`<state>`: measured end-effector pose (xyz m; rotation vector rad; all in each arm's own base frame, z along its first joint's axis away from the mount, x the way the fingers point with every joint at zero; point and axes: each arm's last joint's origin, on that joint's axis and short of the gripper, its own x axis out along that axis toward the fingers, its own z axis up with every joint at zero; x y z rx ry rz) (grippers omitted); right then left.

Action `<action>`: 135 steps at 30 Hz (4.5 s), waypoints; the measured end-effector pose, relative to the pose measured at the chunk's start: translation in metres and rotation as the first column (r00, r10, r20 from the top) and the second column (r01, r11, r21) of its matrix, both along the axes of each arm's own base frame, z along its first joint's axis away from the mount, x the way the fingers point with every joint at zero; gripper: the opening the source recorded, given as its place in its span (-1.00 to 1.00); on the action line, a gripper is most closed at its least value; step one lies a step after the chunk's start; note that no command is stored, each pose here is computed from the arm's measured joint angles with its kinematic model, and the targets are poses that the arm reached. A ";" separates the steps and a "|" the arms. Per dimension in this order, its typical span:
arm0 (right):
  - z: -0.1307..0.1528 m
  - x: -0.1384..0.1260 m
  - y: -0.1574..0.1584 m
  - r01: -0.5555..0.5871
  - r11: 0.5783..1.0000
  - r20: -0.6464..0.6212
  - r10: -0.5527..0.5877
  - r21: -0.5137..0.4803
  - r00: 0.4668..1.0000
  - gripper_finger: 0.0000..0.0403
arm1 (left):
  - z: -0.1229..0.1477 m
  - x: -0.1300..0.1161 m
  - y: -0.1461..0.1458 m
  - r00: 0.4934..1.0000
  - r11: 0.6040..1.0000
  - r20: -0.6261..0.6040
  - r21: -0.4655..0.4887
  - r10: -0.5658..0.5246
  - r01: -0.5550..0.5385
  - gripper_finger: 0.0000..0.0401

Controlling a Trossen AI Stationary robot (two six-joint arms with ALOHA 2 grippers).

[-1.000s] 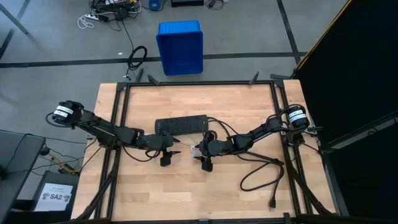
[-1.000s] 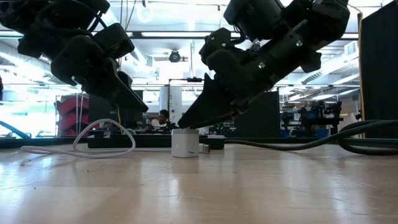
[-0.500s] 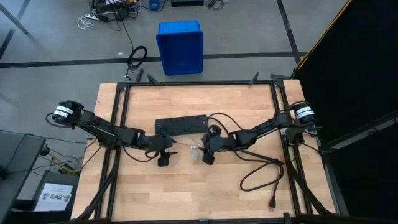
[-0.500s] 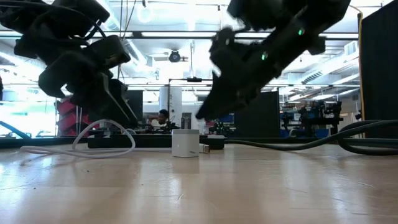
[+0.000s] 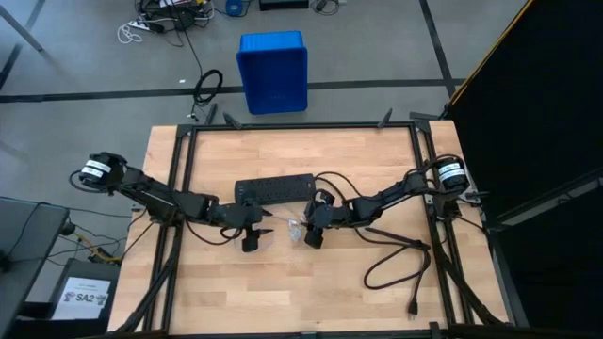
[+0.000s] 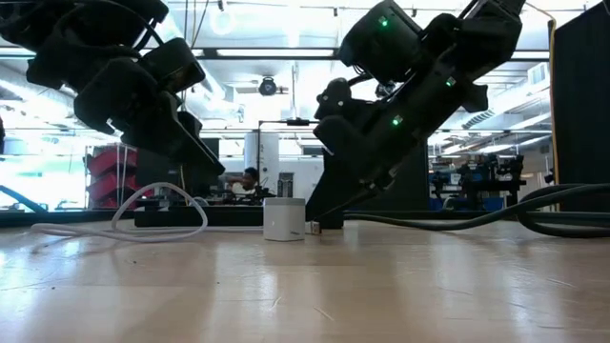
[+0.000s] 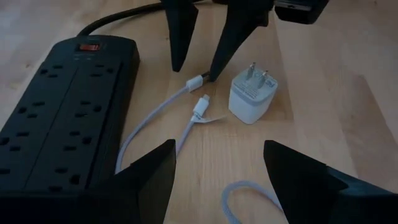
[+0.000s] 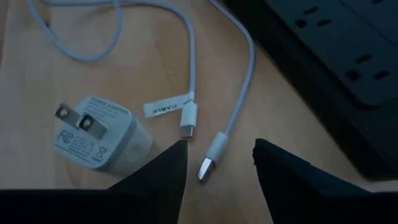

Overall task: Insert USB
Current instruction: Insert the charger cable into the charger adapter

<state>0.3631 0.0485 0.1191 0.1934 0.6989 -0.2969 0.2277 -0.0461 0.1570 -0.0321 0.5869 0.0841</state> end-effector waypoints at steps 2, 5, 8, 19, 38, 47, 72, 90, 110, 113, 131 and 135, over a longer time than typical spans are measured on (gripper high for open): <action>0.000 0.000 -0.001 -0.002 1.000 -0.004 0.002 0.008 1.000 -0.30 | 0.000 0.000 0.000 1.000 1.000 0.000 0.000 0.001 -0.001 0.14; -0.002 -0.001 -0.002 -0.002 0.999 -0.025 0.003 0.036 1.000 -0.44 | 0.000 0.000 0.000 1.000 1.000 0.001 -0.001 0.001 -0.001 0.14; -0.002 -0.002 -0.002 0.000 0.999 -0.032 0.001 0.039 0.999 -0.58 | 0.001 0.001 0.000 1.000 1.000 0.010 -0.006 0.003 -0.003 0.14; -0.003 -0.002 -0.002 0.023 0.997 -0.030 -0.021 0.068 0.999 -0.98 | 0.006 0.003 -0.002 0.996 0.993 0.076 -0.113 0.054 -0.045 0.14; 0.026 0.016 0.015 -0.066 0.995 0.322 0.039 0.072 0.946 -1.00 | 0.053 0.001 -0.061 0.965 0.994 0.258 -0.087 -0.037 0.061 0.14; 0.041 0.021 0.019 -0.110 0.994 0.455 0.098 0.001 0.885 -1.00 | 0.068 0.000 -0.073 0.931 0.996 0.356 0.019 -0.085 0.084 0.14; 0.060 0.025 0.011 -0.106 0.994 0.619 0.089 -0.009 0.781 -1.00 | 0.003 -0.034 -0.055 0.918 0.939 0.386 -0.340 0.090 0.051 0.14; 0.049 0.024 0.011 -0.169 0.984 0.530 0.118 0.049 0.840 -1.00 | -0.023 -0.009 -0.031 0.935 0.910 0.312 -0.415 0.168 -0.025 0.14; 0.069 0.040 0.034 -0.105 0.994 0.037 0.103 0.040 0.994 -0.54 | -0.002 -0.038 -0.015 0.983 0.977 0.158 -0.205 0.090 -0.057 0.14; 0.060 0.046 0.035 -0.103 0.994 0.056 0.100 0.047 0.993 -0.51 | 0.001 -0.036 -0.016 0.982 0.978 0.168 -0.200 0.085 -0.051 0.14; 0.039 0.093 0.036 -0.110 0.993 -0.343 0.121 0.051 0.932 -0.53 | -0.001 -0.037 -0.016 0.987 0.981 0.139 -0.186 0.076 -0.049 0.14; 0.036 0.092 0.029 -0.077 0.995 -0.371 0.096 0.064 0.924 -0.52 | -0.003 -0.038 -0.016 0.989 0.979 0.121 -0.194 0.083 -0.058 0.14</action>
